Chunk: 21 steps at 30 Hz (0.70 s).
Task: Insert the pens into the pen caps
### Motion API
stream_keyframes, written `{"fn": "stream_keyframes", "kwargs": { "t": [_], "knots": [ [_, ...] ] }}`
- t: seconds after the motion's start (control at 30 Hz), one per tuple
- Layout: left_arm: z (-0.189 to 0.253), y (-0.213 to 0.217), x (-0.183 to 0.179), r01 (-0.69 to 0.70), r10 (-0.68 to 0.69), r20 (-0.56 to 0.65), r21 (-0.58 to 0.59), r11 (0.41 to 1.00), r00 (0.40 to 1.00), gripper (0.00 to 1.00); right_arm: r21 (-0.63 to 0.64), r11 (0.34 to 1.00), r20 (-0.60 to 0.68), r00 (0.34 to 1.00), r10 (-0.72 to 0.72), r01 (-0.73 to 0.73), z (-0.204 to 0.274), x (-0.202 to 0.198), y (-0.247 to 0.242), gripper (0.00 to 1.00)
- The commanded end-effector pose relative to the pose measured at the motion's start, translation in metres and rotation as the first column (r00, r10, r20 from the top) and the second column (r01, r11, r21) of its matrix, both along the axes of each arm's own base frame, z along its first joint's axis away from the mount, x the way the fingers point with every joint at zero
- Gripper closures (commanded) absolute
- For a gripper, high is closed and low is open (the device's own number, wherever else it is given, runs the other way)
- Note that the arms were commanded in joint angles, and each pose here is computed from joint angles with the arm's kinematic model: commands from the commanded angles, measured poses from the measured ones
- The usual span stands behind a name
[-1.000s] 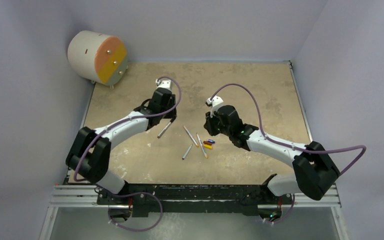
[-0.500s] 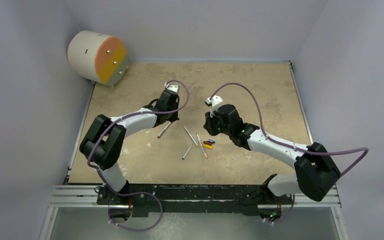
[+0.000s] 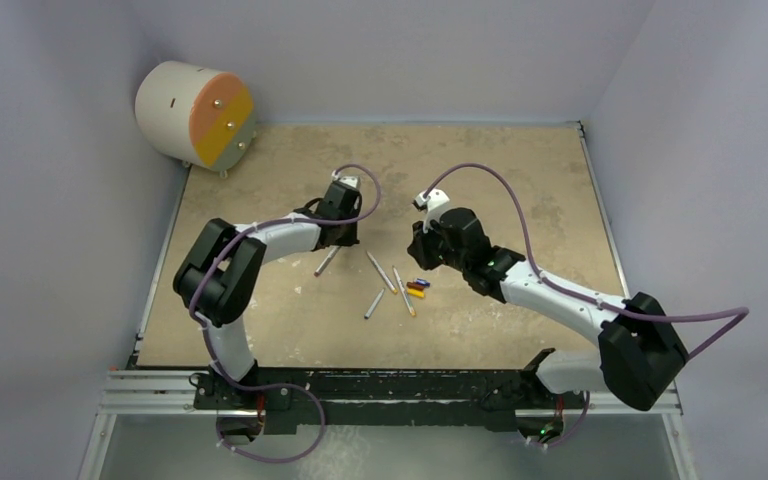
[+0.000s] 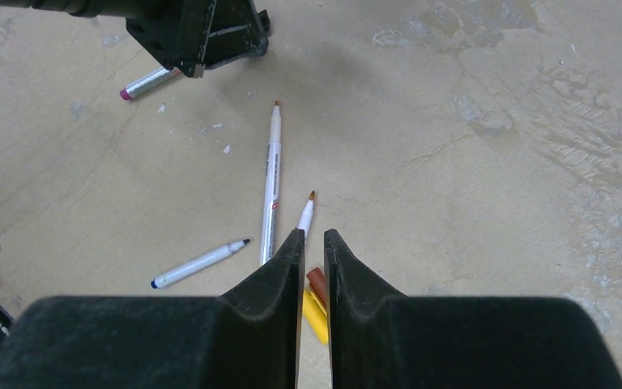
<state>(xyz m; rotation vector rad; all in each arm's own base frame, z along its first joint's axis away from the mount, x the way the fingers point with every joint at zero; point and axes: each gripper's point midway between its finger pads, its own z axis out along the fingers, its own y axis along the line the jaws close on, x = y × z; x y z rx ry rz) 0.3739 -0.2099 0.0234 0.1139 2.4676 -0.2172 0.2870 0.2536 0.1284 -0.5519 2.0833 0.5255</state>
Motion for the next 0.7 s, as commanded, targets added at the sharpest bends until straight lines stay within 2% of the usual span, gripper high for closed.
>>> {"fn": "stream_keyframes", "kwargs": {
  "t": [0.0, 0.2, 0.37, 0.43, 0.5, 0.67],
  "knots": [
    [-0.006, 0.018, 0.013, -0.083, 0.083, 0.007, 0.046, 0.995, 0.997, 1.0, 0.03, 0.999, 0.045, 0.999, 0.01, -0.011, 0.017, 0.004, 0.004, 0.84],
    [-0.009, 0.042, 0.016, -0.143, 0.142, 0.021, 0.105, 0.984, 0.99, 1.0, 0.03, 0.999, 0.042, 0.999, 0.023, -0.024, 0.015, 0.007, 0.009, 0.84],
    [0.003, 0.049, 0.015, -0.175, 0.171, 0.05, 0.108, 0.979, 0.984, 1.0, 0.011, 0.999, 0.015, 0.999, 0.041, -0.041, -0.001, 0.01, 0.015, 0.81],
    [0.011, 0.044, 0.016, -0.165, 0.161, 0.061, 0.075, 0.983, 0.985, 1.0, -0.012, 0.999, 0.011, 0.999, 0.039, -0.039, -0.008, 0.014, 0.015, 0.76],
    [0.022, 0.032, 0.018, -0.125, 0.124, 0.082, 0.011, 0.992, 0.989, 1.0, -0.048, 0.998, 0.02, 0.999, 0.05, -0.049, -0.015, 0.02, 0.016, 0.66],
    [0.06, 0.0, 0.022, -0.026, 0.044, 0.13, -0.143, 0.989, 0.991, 1.0, -0.075, 0.995, -0.023, 0.998, 0.065, -0.066, -0.034, 0.022, 0.022, 0.62]
  ]
}}
